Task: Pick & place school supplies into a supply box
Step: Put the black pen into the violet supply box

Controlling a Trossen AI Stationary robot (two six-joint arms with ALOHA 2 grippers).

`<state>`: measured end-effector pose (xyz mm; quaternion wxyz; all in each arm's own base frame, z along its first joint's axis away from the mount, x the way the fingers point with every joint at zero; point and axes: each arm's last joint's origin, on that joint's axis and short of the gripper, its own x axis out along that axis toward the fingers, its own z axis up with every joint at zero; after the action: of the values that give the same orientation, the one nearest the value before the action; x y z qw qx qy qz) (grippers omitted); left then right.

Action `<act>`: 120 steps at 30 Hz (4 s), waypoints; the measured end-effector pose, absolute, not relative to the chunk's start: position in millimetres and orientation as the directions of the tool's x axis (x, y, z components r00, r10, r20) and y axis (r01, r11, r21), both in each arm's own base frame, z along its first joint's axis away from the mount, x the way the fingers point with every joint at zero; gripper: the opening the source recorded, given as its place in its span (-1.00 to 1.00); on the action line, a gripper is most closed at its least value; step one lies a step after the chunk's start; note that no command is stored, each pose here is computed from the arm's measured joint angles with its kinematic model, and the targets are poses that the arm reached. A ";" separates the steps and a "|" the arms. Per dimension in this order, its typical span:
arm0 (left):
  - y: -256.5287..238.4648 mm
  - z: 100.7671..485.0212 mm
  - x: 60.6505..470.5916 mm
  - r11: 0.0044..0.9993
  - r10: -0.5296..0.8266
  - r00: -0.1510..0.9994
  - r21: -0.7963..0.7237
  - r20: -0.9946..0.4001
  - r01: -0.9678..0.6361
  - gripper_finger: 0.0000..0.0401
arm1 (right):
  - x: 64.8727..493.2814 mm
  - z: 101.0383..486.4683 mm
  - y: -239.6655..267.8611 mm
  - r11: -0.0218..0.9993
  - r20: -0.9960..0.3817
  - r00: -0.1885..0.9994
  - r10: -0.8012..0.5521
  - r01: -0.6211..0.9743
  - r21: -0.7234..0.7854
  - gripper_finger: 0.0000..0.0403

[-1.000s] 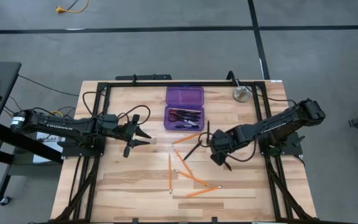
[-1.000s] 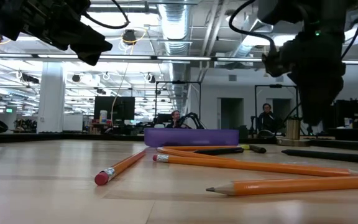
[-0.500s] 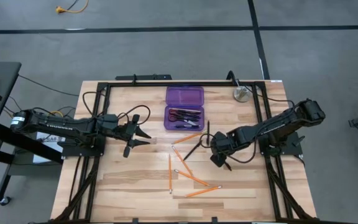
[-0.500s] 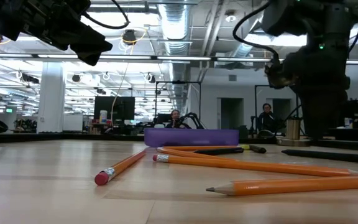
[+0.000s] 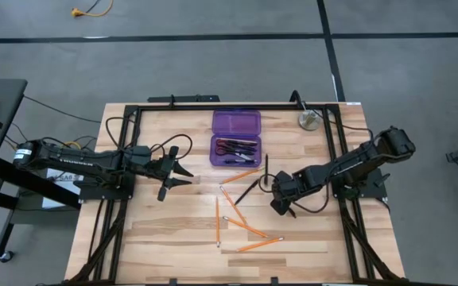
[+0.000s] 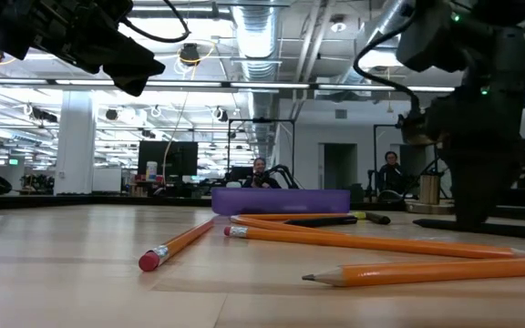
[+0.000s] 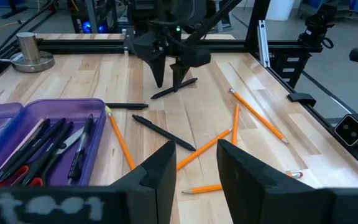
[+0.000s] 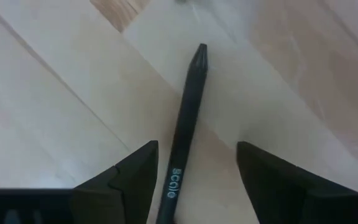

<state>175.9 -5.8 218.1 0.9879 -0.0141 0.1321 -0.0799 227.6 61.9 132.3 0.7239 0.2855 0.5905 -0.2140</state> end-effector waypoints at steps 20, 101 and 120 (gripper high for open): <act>-5.8 218.1 175.9 0.987 -0.160 0.953 -0.051 -0.259 0.152 -0.48 | 240.7 122.6 67.0 0.737 -0.997 0.063 -0.054 0.676 0.003 -0.21; -5.3 217.7 177.2 0.990 -0.139 0.955 -0.038 -0.262 0.134 -0.48 | 386.9 244.5 -83.1 0.949 -0.970 0.135 -0.203 0.270 -0.161 -0.13; -6.1 206.7 283.7 0.996 -0.086 0.895 -0.068 -0.439 0.062 -0.48 | 212.1 248.4 9.5 0.668 -0.802 0.339 -0.491 0.738 -0.097 -0.12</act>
<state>283.7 -6.1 206.7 0.9729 -0.0264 0.2264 -0.0378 212.1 9.5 248.4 0.8055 0.1434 0.4302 -0.3815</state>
